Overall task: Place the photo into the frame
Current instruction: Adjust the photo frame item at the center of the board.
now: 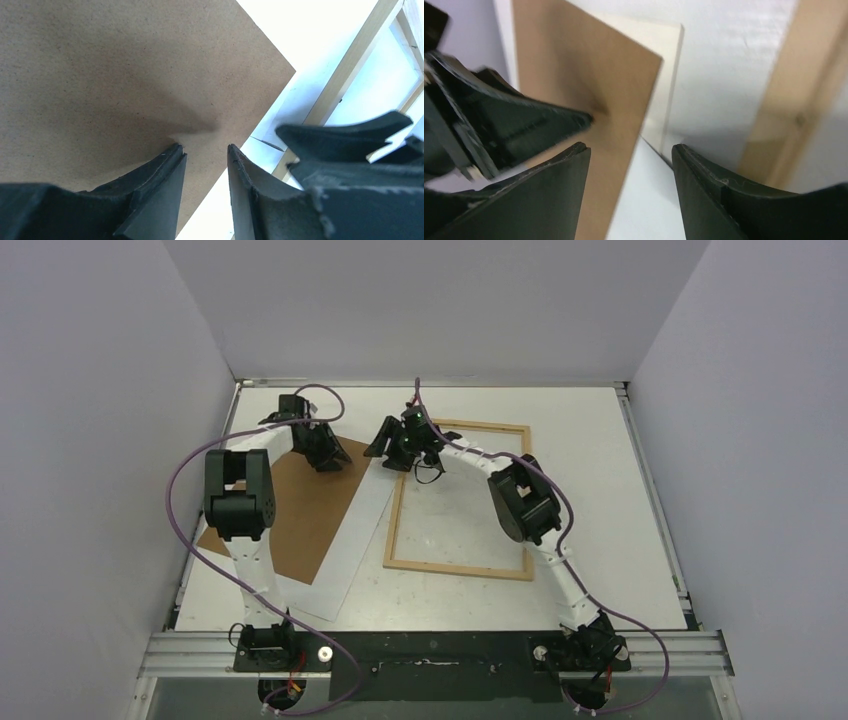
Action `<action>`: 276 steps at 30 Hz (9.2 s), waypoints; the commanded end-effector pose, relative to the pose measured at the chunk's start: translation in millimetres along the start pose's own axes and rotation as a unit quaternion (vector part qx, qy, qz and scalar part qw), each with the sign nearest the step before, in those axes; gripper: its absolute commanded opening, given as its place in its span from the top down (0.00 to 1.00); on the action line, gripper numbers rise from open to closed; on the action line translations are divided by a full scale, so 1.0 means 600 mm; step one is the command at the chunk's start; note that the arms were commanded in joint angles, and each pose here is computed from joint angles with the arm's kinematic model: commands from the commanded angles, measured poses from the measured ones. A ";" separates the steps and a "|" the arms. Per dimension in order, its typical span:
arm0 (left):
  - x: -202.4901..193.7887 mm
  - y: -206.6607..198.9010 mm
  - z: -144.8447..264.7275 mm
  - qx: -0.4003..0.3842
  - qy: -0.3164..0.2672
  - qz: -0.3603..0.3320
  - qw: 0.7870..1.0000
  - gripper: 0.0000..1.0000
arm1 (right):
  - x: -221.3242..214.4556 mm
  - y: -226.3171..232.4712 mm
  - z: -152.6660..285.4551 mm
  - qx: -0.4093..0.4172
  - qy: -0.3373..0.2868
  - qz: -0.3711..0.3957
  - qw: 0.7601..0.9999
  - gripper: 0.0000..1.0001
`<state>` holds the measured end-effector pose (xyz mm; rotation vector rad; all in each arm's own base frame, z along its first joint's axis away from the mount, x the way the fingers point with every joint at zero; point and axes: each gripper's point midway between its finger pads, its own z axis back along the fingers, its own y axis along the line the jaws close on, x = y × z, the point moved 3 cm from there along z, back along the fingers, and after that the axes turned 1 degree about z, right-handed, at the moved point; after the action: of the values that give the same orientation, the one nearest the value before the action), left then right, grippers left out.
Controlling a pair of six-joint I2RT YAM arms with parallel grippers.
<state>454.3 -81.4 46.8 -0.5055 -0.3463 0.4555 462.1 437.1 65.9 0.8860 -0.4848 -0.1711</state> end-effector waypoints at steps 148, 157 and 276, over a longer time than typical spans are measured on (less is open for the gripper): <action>-0.150 0.138 0.077 0.129 0.129 0.111 0.977 0.74 | -0.302 0.026 0.129 -0.034 -0.006 -0.093 0.995 0.76; -0.137 0.121 0.090 0.105 0.113 0.088 0.984 0.59 | -0.267 0.059 0.137 0.024 -0.010 -0.066 0.997 1.00; -0.234 0.027 0.165 0.062 -0.008 -0.002 0.998 0.67 | -0.353 -0.084 0.241 -0.181 0.141 0.005 0.973 0.35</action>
<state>263.3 -97.7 77.5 -0.3417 -0.2189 0.5079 221.9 388.1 59.2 0.5982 -0.2135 -0.0372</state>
